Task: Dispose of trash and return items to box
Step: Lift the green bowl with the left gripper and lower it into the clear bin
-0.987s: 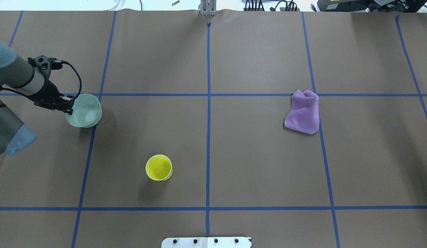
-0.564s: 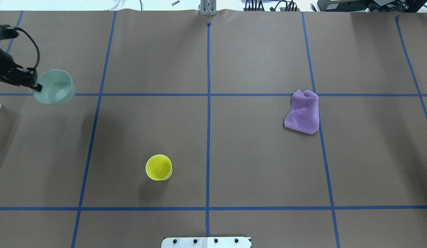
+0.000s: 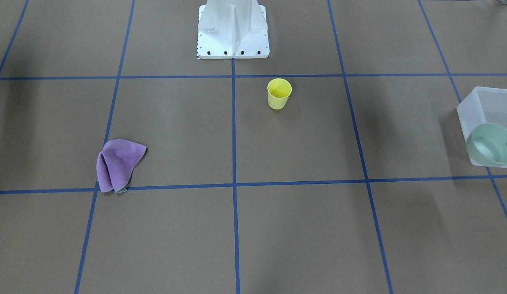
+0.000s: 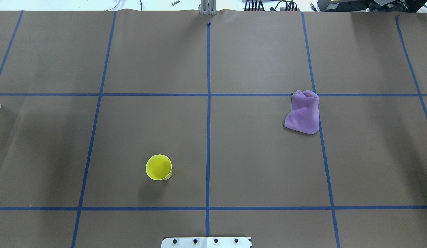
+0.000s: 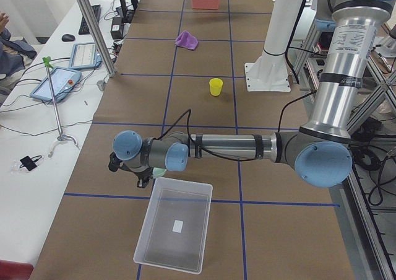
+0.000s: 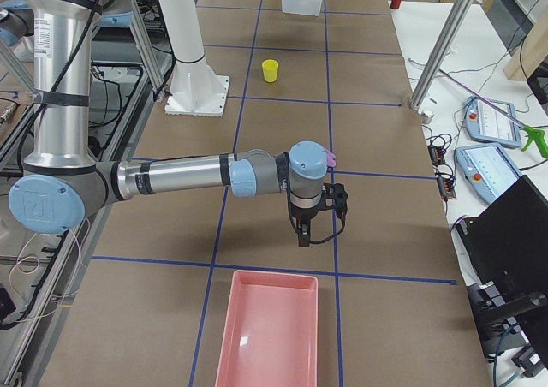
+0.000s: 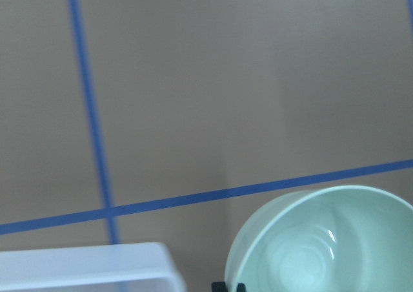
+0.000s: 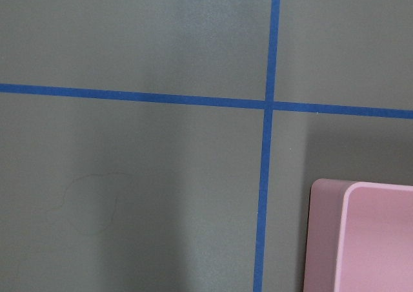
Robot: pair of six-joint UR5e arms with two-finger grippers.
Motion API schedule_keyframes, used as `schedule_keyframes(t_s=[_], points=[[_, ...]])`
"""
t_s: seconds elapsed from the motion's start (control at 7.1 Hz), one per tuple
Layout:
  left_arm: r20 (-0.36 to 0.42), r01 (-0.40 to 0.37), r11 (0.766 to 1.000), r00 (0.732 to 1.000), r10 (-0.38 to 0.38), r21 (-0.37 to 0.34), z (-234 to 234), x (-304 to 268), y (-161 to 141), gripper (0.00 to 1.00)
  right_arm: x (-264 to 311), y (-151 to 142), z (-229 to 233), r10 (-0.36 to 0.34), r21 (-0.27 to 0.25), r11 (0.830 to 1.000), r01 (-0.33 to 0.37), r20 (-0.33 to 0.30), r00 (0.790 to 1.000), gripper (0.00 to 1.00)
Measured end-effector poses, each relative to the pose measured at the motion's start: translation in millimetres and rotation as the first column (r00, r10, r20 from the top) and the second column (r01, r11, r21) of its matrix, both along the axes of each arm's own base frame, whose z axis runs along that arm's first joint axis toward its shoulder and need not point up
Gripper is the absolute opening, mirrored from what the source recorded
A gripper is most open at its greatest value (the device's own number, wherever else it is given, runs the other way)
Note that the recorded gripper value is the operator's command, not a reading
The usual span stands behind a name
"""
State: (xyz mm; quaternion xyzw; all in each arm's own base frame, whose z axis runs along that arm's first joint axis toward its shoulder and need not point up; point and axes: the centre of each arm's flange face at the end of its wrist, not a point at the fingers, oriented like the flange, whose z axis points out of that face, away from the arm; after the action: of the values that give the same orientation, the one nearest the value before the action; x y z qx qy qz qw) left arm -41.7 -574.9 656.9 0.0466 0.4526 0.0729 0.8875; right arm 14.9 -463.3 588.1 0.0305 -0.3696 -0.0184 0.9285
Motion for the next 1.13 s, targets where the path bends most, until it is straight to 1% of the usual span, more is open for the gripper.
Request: schedule_keyframes(t_s=[0.28,0.56,0.85,1.13], points=[[0.002,-0.012,0.999,1.000,0.012,-0.046,47.2,-14.3,24.7,0.00,-1.1,0.4,-0.4,-0.003,0.000,1.000,0.003,0.007,1.000,1.00],[0.000,-0.014,0.997,1.000,0.014,-0.078,74.6,-14.9,43.5,0.00,-2.3,0.2,-1.2,-0.007,0.001,1.000,0.007,0.013,1.000,1.00],[0.000,-0.007,0.997,1.000,0.007,-0.082,97.2,-14.3,55.2,0.00,-2.7,0.4,-0.5,-0.008,0.000,1.000,0.008,0.014,1.000,1.00],[0.002,0.029,0.996,1.000,-0.028,-0.081,119.2,-9.8,57.7,0.00,-2.9,0.7,0.8,-0.007,-0.005,1.000,0.007,0.014,1.000,1.00]])
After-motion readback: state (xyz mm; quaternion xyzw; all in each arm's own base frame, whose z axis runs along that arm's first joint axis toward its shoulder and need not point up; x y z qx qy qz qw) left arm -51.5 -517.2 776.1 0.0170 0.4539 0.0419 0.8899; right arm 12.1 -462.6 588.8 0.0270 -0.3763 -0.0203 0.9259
